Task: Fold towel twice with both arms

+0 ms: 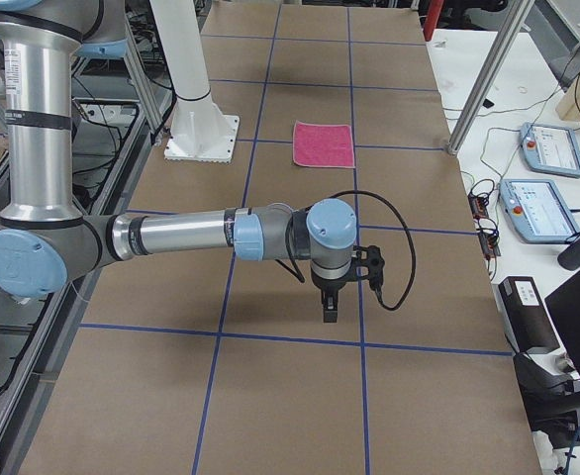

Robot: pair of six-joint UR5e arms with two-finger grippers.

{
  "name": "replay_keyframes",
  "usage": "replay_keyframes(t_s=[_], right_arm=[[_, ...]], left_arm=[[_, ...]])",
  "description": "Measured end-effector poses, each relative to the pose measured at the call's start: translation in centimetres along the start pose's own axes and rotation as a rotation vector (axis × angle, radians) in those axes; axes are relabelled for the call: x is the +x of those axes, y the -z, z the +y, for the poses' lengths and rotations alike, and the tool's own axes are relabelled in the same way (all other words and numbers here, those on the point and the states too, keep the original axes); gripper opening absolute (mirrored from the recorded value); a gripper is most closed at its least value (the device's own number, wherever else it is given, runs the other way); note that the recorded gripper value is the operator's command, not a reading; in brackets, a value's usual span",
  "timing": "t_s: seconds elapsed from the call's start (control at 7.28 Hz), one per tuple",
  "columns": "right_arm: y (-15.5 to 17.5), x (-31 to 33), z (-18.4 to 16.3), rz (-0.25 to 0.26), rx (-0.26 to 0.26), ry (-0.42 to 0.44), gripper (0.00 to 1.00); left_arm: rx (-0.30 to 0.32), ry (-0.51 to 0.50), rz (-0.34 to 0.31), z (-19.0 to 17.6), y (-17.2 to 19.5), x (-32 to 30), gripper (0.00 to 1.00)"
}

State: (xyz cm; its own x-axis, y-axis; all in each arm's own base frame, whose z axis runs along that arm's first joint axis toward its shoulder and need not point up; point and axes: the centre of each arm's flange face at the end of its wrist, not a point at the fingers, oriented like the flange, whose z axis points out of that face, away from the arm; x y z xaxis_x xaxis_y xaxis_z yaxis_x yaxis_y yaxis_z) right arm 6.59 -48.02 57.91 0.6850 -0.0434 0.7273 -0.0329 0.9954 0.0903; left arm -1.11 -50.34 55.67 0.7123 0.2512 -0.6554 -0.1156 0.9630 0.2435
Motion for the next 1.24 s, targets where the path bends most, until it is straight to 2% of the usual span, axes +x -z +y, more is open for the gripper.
replay_keyframes(t_s=[0.27, 0.55, 0.69, 0.96, 1.24], right_arm=[[-0.3, -6.7, -5.0, -0.002, 0.006, -0.030, 1.00], [-0.4, -15.7, -9.5, -0.021, 0.020, 0.015, 1.00], [-1.2, -18.7, -10.0, -0.042, 0.007, 0.031, 1.00], [-3.2, -22.9, -9.8, -0.074, -0.022, 0.006, 1.00], [-5.1, -27.5, -8.7, -0.146, 0.009, -0.100, 1.00]], left_arm=[[0.033, 0.073, 0.060, -5.8, 0.7, 6.6, 1.00], [0.047, 0.161, 0.111, -11.0, 1.2, 14.5, 1.00], [0.038, 0.237, 0.143, -12.4, 0.6, 18.9, 1.00], [0.017, 0.357, 0.228, -12.7, -2.9, 29.8, 1.00], [0.050, 0.473, 0.298, -9.8, -7.8, 40.5, 1.00]])
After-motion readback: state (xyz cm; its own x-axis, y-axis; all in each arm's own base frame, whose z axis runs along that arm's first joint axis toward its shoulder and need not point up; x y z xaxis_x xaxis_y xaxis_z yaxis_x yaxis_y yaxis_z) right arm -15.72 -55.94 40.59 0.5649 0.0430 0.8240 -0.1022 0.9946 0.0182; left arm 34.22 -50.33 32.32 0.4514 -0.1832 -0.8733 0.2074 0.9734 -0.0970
